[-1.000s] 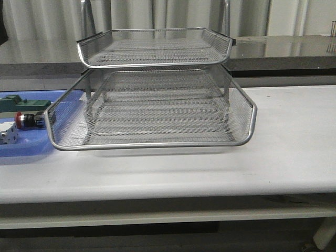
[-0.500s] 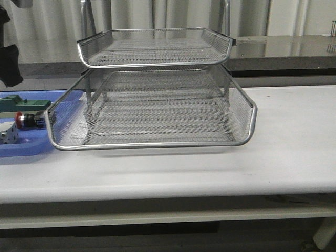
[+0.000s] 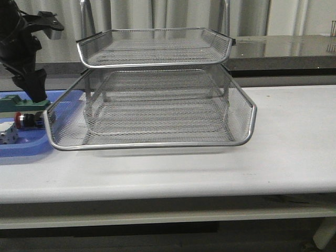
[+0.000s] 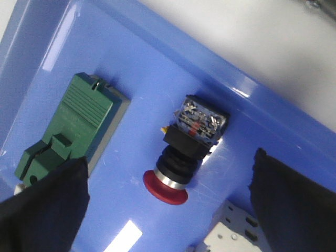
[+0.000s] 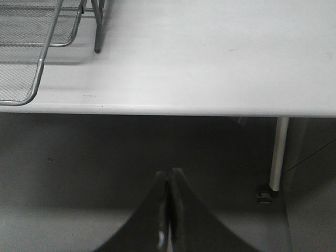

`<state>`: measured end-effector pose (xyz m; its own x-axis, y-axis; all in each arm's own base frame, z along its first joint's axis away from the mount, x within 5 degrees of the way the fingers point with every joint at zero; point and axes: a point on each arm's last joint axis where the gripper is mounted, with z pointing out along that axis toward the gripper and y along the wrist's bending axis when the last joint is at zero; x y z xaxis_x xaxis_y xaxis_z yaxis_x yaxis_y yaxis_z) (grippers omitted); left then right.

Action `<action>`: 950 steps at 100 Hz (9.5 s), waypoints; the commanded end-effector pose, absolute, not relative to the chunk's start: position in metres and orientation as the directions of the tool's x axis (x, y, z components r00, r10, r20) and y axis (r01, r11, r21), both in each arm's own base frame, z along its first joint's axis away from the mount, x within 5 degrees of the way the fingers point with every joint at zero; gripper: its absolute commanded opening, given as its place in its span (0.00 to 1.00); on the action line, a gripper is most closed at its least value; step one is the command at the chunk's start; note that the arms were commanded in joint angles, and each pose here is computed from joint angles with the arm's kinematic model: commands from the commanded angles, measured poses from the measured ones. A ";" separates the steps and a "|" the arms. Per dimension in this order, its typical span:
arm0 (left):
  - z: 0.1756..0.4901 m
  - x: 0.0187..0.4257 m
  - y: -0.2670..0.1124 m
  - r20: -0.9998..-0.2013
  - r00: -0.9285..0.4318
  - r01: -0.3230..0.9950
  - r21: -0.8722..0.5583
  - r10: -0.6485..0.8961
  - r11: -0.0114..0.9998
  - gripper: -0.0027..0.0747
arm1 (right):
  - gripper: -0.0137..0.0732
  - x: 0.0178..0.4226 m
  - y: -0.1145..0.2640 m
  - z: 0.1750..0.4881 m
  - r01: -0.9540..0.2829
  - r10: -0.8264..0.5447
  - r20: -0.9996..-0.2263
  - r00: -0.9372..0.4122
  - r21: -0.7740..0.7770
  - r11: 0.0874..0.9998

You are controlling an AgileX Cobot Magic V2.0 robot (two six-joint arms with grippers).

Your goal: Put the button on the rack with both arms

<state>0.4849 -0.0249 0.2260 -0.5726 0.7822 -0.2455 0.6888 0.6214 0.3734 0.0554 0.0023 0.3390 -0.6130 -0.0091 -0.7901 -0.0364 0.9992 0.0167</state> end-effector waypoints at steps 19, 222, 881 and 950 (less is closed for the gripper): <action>0.250 0.497 -0.028 -0.298 -0.534 0.657 0.442 0.791 0.610 0.82 | 0.08 0.058 0.002 0.352 -0.041 -0.013 -0.839 -0.544 0.012 0.999; 0.311 0.492 -0.010 -0.276 -0.650 0.588 0.408 0.708 0.698 0.18 | 0.08 0.058 0.002 0.352 -0.041 -0.013 -0.838 -0.545 0.012 0.999; 0.326 0.069 0.005 -0.842 -0.539 -0.046 0.004 -0.021 0.999 0.02 | 0.08 0.058 0.002 0.352 -0.042 -0.012 -0.837 -0.548 0.013 0.999; 0.326 0.069 0.005 -0.842 -0.539 -0.046 0.004 -0.021 0.999 0.01 | 0.08 0.059 0.003 0.353 -0.047 -0.005 -0.845 -0.534 0.024 0.999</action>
